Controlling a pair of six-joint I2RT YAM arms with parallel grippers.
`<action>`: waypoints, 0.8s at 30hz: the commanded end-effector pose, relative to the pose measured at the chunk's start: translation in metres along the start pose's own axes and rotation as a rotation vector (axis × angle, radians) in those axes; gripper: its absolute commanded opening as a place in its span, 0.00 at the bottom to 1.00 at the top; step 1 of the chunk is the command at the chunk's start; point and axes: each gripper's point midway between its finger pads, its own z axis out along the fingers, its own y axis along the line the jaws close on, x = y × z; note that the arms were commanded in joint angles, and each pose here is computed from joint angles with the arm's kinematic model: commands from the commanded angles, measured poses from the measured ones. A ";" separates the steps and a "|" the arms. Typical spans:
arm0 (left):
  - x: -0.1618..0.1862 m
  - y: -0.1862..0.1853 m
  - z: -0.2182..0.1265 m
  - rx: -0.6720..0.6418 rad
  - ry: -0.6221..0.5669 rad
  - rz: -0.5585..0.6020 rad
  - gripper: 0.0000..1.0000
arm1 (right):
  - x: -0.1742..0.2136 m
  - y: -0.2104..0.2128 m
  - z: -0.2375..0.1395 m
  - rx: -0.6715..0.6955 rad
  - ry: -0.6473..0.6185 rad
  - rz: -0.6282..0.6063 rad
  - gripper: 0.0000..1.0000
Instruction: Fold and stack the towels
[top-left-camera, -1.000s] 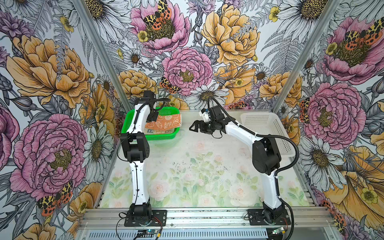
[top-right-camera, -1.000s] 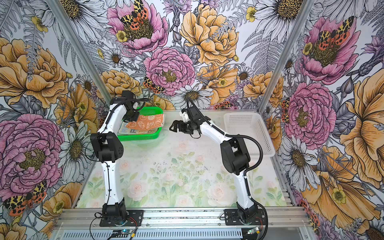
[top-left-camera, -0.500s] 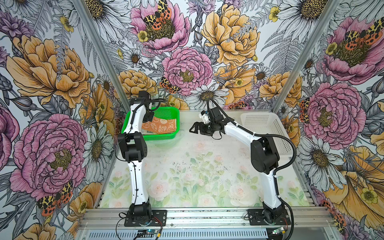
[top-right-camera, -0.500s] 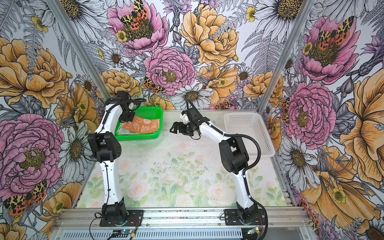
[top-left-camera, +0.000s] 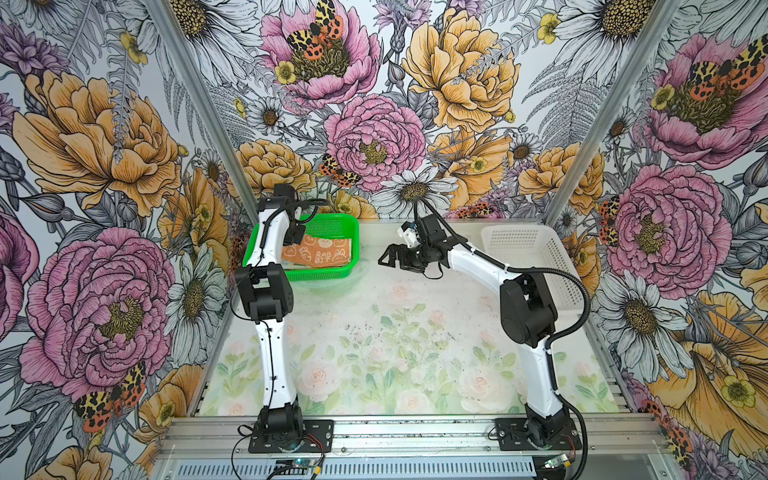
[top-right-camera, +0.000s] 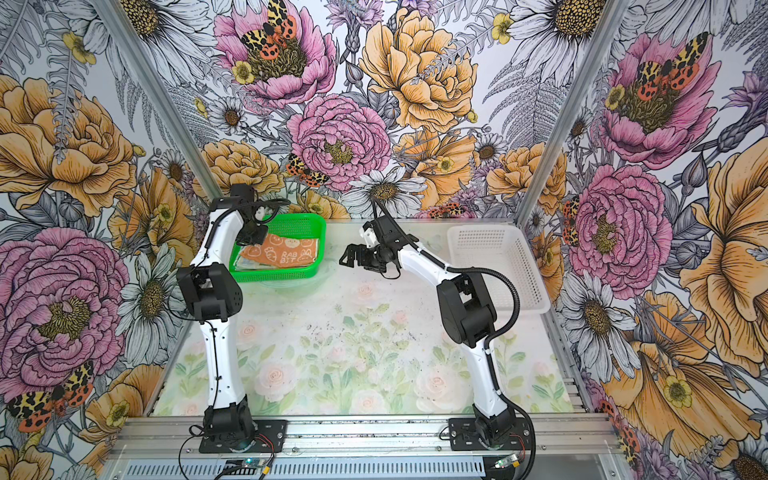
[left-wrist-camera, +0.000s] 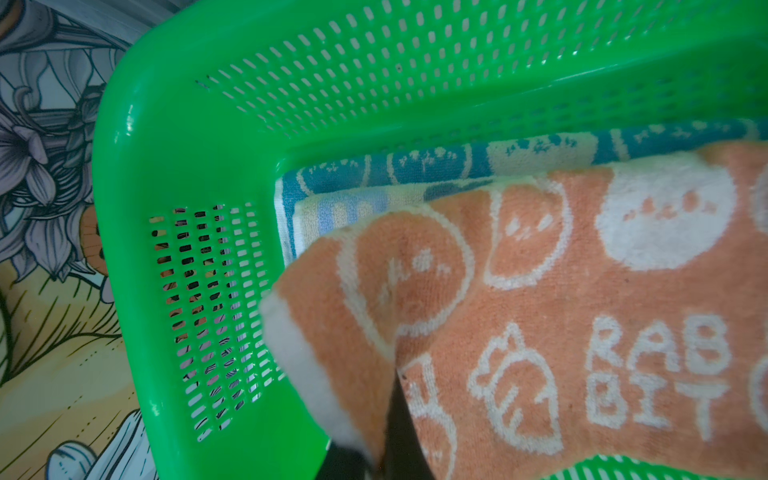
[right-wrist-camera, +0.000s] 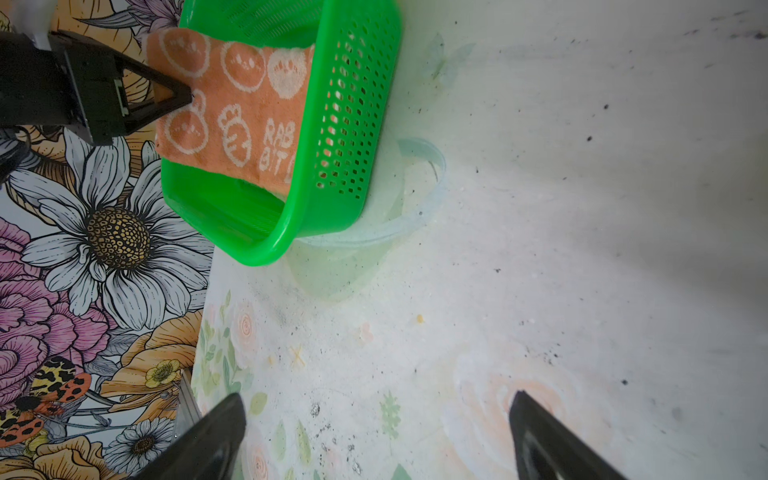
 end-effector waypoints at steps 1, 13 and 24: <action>-0.001 0.017 0.007 -0.063 0.004 -0.028 0.00 | 0.000 0.006 0.004 -0.014 0.008 -0.009 0.99; -0.011 0.038 -0.017 -0.171 -0.045 -0.162 0.99 | -0.020 0.016 -0.059 0.149 -0.096 -0.134 0.99; -0.039 -0.028 -0.039 -0.002 -0.144 -0.136 0.99 | -0.023 -0.077 -0.199 0.562 -0.236 -0.006 0.99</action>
